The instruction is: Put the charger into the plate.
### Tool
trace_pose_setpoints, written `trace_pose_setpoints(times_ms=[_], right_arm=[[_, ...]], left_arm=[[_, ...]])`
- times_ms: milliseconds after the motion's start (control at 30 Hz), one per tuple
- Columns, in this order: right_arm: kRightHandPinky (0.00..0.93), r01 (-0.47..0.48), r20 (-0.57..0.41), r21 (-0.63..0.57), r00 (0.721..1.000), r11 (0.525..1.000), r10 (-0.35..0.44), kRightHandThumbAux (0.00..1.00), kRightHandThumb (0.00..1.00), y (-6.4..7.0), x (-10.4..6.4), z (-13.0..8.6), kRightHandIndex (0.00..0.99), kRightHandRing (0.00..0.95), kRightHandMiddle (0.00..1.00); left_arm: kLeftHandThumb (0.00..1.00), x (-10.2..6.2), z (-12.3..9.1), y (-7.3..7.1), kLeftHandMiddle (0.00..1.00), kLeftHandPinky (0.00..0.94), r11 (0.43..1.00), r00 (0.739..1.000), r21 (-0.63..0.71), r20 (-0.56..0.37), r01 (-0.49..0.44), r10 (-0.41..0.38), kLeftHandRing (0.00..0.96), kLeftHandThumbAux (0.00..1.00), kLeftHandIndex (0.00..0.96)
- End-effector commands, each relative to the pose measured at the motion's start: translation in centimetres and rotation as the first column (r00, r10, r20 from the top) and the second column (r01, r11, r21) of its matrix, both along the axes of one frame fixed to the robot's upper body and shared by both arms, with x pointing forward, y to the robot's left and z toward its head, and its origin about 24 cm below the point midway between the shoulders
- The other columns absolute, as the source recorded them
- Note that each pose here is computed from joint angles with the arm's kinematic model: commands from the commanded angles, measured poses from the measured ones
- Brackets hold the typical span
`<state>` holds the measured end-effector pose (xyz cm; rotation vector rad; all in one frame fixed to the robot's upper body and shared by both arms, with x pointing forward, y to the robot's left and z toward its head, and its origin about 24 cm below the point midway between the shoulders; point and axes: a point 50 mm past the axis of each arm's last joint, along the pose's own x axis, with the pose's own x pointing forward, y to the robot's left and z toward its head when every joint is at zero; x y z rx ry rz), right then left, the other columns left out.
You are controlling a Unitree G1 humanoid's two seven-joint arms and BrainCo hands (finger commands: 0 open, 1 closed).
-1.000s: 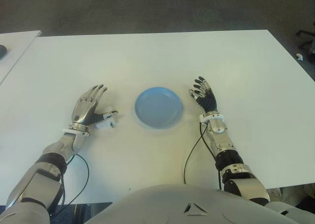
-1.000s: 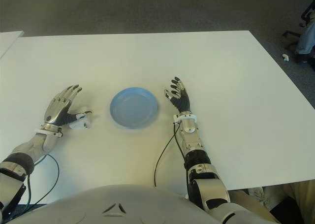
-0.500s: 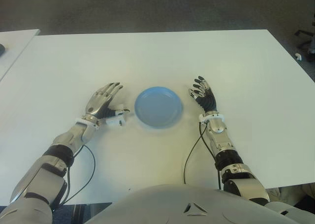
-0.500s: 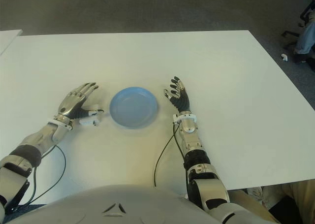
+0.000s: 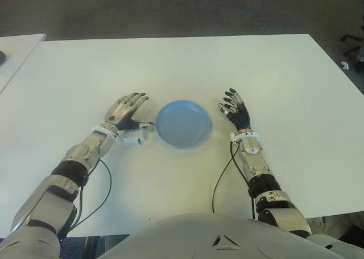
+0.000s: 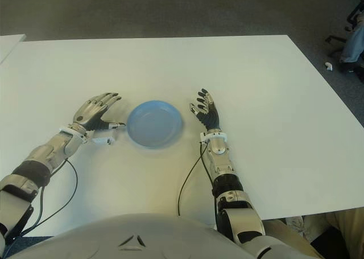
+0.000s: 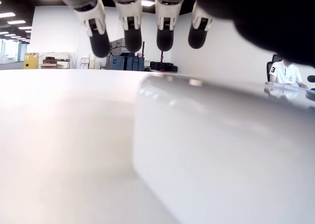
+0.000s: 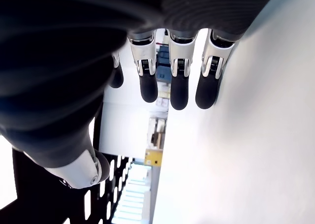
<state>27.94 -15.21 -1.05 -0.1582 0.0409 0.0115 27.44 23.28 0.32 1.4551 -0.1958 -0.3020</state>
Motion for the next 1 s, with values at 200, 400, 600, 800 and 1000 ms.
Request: trace_pose_setpoints(times_ms=[200,400,600,800,1000], right_arm=[[0.214,-0.003,-0.092,0.01,0.996,1.0,0.004,0.729,0.569,0.0,-0.9,-1.6,0.035,0.172,0.164],[0.219,-0.005,-0.091,0.0,0.996,1.0,0.005,0.715,0.549,-0.1,-0.9,-1.6,0.034,0.175,0.159],[0.217,-0.006,-0.091,-0.006,0.996,1.0,0.005,0.699,0.52,-0.1,-0.9,-1.6,0.03,0.173,0.151],[0.212,-0.005,-0.091,-0.002,0.996,1.0,0.005,0.707,0.512,-0.2,-1.0,-1.6,0.026,0.169,0.15],[0.215,-0.003,-0.089,-0.004,0.996,1.0,0.002,0.714,0.534,-0.2,-1.1,-1.6,0.028,0.169,0.156]], left_arm=[[0.232,1.6,0.8,-0.7,0.021,0.106,0.999,1.0,0.034,-0.003,0.013,-0.013,0.021,0.214,0.083],[0.223,2.0,1.0,-1.1,0.023,0.104,0.999,1.0,0.027,-0.003,0.019,-0.019,0.022,0.21,0.087],[0.22,2.2,1.2,-1.3,0.025,0.103,1.0,1.0,0.016,-0.004,0.023,-0.023,0.023,0.207,0.081],[0.228,2.2,1.3,-1.4,0.027,0.115,1.0,1.0,0.009,-0.004,0.018,-0.018,0.028,0.204,0.075],[0.234,2.2,1.5,-1.0,0.023,0.105,1.0,1.0,-0.01,-0.005,0.001,-0.001,0.025,0.199,0.061]])
